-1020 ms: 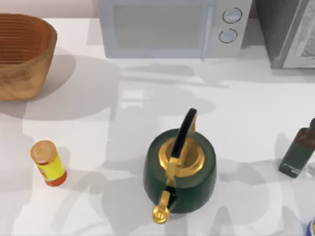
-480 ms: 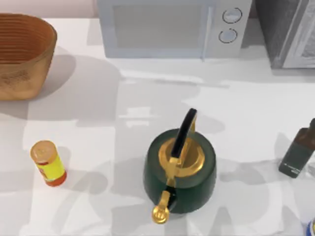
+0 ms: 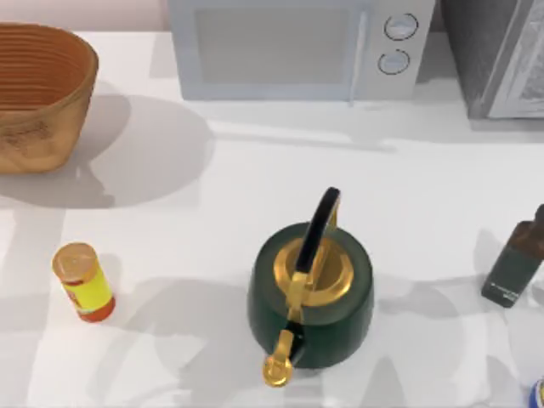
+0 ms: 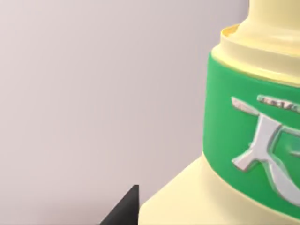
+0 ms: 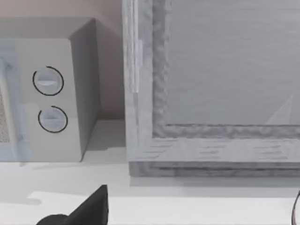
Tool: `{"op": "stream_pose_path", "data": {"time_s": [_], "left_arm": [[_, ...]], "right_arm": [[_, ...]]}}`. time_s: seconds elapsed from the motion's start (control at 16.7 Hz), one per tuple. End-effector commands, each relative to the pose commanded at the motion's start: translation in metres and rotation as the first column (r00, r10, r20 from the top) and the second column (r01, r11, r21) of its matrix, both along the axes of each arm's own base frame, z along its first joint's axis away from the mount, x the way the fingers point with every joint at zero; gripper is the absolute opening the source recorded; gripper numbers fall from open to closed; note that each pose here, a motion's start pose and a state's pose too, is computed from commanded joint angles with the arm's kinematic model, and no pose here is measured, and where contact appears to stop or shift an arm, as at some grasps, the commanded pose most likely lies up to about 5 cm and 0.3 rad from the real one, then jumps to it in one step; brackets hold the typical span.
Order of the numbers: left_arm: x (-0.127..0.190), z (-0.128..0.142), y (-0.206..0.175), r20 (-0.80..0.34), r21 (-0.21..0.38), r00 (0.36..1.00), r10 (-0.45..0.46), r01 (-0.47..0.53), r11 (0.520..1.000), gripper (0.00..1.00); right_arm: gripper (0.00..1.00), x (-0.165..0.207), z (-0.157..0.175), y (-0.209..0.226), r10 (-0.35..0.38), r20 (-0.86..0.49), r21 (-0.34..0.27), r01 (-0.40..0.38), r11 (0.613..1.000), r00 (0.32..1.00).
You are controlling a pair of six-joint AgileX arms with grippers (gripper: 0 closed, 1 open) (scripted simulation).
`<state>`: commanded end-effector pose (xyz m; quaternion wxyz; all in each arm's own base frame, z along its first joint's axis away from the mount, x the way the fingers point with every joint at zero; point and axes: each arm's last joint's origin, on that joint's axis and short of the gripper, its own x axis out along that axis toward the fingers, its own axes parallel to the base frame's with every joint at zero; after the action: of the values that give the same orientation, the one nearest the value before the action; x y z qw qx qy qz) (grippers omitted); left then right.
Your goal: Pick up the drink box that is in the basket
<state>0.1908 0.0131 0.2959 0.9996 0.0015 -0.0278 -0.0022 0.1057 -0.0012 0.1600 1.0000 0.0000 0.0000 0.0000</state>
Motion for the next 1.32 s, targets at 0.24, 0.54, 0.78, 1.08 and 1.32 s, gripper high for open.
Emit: {"op": "stream_pose_path", "data": {"time_s": [0.24, 0.54, 0.78, 1.08, 1.32], "left_arm": [[-0.064, -0.047, -0.01, 0.037, 0.001, 0.999, 0.0, 0.0, 1.0, 0.0], [-0.085, -0.118, -0.014, -0.029, -0.003, 1.0, 0.003, -0.004, 1.0, 0.0], [-0.085, -0.136, -0.014, -0.056, -0.003, 0.998, 0.004, -0.005, 1.0, 0.0], [-0.084, -0.136, -0.014, -0.059, -0.001, 0.998, 0.011, -0.011, 1.0, 0.0], [-0.076, -0.127, -0.02, -0.049, 0.004, 0.996, 0.073, -0.073, 0.997, 0.0]], "right_arm": [[1.0, 0.0, 0.0, 0.0, 0.0, 0.0, 0.0, 0.0, 1.0, 1.0], [1.0, 0.0, 0.0, 0.0, 0.0, 0.0, 0.0, 0.0, 1.0, 1.0], [1.0, 0.0, 0.0, 0.0, 0.0, 0.0, 0.0, 0.0, 1.0, 1.0], [1.0, 0.0, 0.0, 0.0, 0.0, 0.0, 0.0, 0.0, 1.0, 1.0], [1.0, 0.0, 0.0, 0.0, 0.0, 0.0, 0.0, 0.0, 1.0, 1.0]]}}
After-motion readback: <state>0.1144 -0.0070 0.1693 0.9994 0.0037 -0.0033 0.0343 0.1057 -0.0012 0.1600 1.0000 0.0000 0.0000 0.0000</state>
